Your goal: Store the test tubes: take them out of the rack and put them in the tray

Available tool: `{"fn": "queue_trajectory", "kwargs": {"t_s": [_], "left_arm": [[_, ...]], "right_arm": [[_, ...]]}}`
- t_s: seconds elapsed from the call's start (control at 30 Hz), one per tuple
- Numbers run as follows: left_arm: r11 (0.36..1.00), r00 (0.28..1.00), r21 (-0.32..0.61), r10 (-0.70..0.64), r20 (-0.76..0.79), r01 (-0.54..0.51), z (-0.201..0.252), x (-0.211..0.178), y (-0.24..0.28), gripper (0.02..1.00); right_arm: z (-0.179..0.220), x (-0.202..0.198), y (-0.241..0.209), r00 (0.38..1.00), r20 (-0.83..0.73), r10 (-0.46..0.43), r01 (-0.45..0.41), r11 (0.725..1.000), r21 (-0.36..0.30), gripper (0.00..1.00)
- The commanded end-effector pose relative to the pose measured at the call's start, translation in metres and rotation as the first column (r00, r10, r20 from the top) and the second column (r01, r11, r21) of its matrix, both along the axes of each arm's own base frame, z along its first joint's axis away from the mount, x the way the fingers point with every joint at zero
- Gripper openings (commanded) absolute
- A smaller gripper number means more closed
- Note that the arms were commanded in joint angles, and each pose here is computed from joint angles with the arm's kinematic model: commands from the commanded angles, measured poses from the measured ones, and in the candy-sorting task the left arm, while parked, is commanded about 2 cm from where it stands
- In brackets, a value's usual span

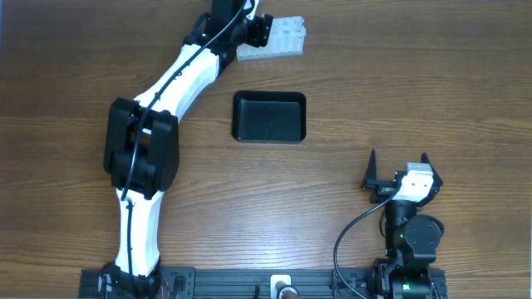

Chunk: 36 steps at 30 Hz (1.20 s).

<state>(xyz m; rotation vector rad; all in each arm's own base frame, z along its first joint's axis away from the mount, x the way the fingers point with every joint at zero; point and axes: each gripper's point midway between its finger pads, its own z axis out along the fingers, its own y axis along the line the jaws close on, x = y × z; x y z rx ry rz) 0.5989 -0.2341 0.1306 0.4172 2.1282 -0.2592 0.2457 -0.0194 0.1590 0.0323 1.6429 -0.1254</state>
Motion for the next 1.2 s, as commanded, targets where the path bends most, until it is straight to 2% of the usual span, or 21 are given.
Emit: {"fn": "queue_trajectory", "kwargs": {"t_s": [0.03,0.67,0.83,1.2], "left_arm": [[1.0,1.0,0.004,-0.004,0.016,0.004,-0.001,0.008,0.005,0.761],[0.998,0.998,-0.035,-0.047,0.048,0.049,-0.01,0.016,-0.007,0.73],[0.998,0.998,-0.036,-0.048,0.05,0.049,-0.01,0.016,-0.007,0.634],[0.997,0.997,-0.033,-0.063,0.052,0.064,-0.011,0.013,-0.015,0.522]], "right_arm": [[-0.001,-0.001,-0.002,1.0,0.002,-0.013,0.013,1.0,-0.005,0.991],[-0.001,-0.001,-0.002,1.0,0.002,-0.013,0.013,1.0,-0.005,0.991],[-0.001,-0.001,-0.002,1.0,0.003,-0.013,0.013,1.0,-0.005,0.993],[-0.001,-0.001,-0.002,1.0,0.002,-0.013,0.013,1.0,-0.005,0.993]]}}
